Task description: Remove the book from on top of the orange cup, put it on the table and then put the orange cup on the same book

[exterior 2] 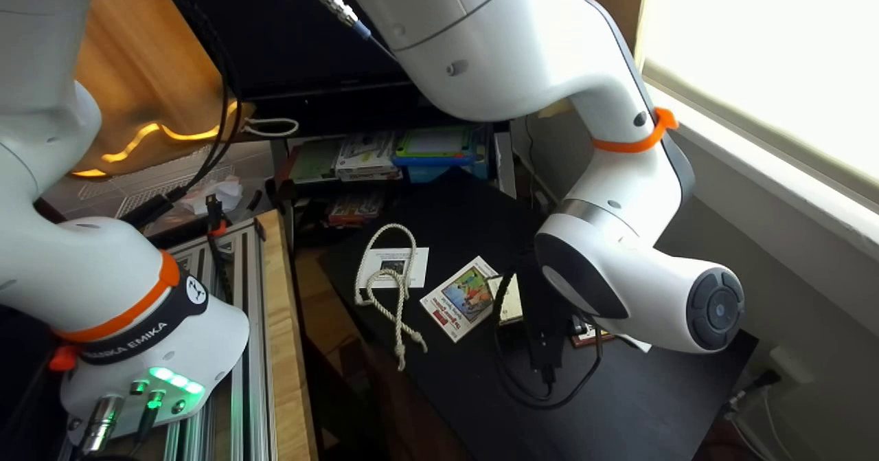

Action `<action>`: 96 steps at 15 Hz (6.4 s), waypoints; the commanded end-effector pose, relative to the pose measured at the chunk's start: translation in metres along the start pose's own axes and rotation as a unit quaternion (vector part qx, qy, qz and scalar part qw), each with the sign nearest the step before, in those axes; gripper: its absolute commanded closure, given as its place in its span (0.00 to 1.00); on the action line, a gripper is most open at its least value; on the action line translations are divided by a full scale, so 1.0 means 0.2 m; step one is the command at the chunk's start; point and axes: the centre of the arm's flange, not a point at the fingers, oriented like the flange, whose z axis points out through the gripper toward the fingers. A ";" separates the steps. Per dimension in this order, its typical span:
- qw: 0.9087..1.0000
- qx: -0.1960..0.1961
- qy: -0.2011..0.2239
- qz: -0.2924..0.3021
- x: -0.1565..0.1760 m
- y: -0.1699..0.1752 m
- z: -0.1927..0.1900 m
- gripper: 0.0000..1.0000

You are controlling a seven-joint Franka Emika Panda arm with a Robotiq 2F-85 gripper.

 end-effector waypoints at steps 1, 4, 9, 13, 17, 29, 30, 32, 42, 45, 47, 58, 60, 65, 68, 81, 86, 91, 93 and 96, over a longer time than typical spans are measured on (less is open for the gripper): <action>1.000 0.024 -0.012 0.003 0.11 0.13 0.08 0.00; 1.000 0.025 -0.007 0.010 0.15 0.22 0.14 0.00; 0.999 0.045 -0.020 0.011 0.24 0.34 0.25 0.00; 0.997 0.068 -0.039 0.005 0.29 0.40 0.34 0.00; 0.995 0.086 -0.049 0.001 0.33 0.44 0.41 0.00; 0.993 0.109 -0.048 -0.012 0.46 0.53 0.54 0.13; 0.992 0.112 -0.049 -0.012 0.47 0.53 0.55 0.24; 0.991 0.119 -0.054 -0.014 0.47 0.54 0.56 0.47; 0.986 0.154 -0.061 -0.023 0.49 0.51 0.54 0.97; 0.985 0.160 -0.062 -0.025 0.48 0.51 0.54 0.96; 0.984 0.165 -0.061 -0.027 0.48 0.52 0.54 0.96; 0.972 0.220 -0.064 -0.051 0.37 0.60 0.50 0.96; 0.970 0.229 -0.063 -0.049 0.33 0.64 0.49 0.96; 0.965 0.248 -0.067 -0.051 0.28 0.68 0.47 0.96; 0.964 0.253 -0.069 -0.052 0.27 0.68 0.47 0.96; 0.966 0.238 -0.050 -0.086 0.39 0.42 0.35 0.96; 0.968 0.222 -0.074 -0.089 0.49 0.28 0.30 0.96; 0.970 0.217 -0.066 -0.085 0.36 0.38 0.12 0.96; 0.972 0.213 -0.058 -0.082 0.30 0.44 0.02 0.96; 0.974 0.209 -0.048 -0.079 0.19 0.56 -0.12 0.96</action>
